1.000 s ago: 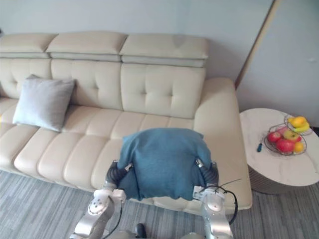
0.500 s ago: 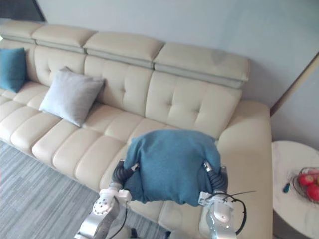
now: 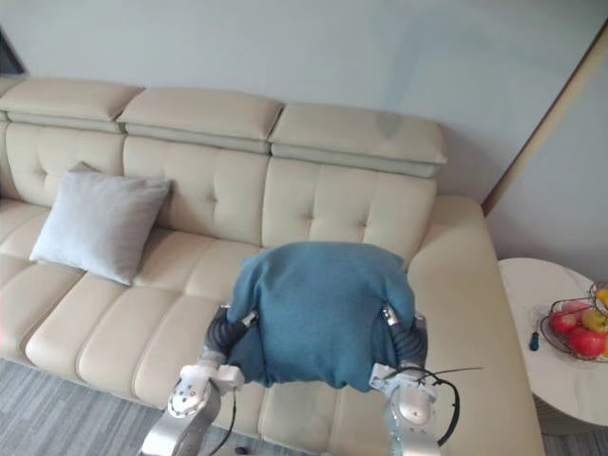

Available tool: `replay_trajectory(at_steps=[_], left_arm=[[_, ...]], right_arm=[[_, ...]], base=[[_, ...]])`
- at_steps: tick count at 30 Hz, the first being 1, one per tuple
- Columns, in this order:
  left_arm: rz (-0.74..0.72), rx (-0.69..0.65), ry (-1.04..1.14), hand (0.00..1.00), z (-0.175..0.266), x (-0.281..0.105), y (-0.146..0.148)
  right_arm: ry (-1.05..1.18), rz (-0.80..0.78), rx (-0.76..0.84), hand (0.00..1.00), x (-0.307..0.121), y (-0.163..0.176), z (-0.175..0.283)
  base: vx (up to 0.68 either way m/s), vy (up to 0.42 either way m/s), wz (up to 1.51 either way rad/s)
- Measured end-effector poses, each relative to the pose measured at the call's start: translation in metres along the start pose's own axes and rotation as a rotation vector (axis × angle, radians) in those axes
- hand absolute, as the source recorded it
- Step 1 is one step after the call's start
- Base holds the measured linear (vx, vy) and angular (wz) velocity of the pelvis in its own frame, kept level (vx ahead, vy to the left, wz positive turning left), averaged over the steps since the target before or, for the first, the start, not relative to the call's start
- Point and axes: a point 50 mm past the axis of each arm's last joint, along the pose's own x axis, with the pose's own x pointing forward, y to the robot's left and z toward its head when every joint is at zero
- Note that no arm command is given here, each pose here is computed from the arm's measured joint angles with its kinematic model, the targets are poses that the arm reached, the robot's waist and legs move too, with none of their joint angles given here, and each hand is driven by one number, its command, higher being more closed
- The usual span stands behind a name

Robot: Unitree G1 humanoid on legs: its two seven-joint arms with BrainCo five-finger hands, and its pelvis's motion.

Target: Pick up cushions and gather them together orderly.

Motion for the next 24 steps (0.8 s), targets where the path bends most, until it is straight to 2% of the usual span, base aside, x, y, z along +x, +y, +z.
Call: replay_trajectory(at_steps=[8, 14, 17, 20, 24], left_arm=[[-0.006, 0.054, 0.031, 1.0, -0.007, -0.001, 0.004], [0.019, 0.117, -0.058, 1.0, 0.015, 0.024, 0.006], [0.05, 0.155, -0.17, 1.0, 0.043, 0.043, 0.005], [0.07, 0.175, -0.342, 1.0, 0.092, 0.068, -0.003], [0.091, 0.253, -0.614, 1.0, 0.184, 0.104, -0.019]], right_arm=[[0.051, 0.042, -0.117, 1.0, 0.009, 0.0, -0.014], [-0.078, 0.045, -0.147, 1.0, 0.034, 0.02, 0.016], [-0.181, 0.047, -0.131, 1.0, 0.045, 0.037, 0.042], [-0.355, 0.013, -0.105, 1.0, 0.06, 0.052, 0.088], [-0.642, -0.053, -0.044, 1.0, 0.084, 0.068, 0.18]], base=[[-0.01, -0.028, -0.22], [-0.05, -0.01, -0.2], [-0.1, -0.008, -0.13], [-0.14, -0.019, -0.03], [-0.12, 0.0, -0.01]])
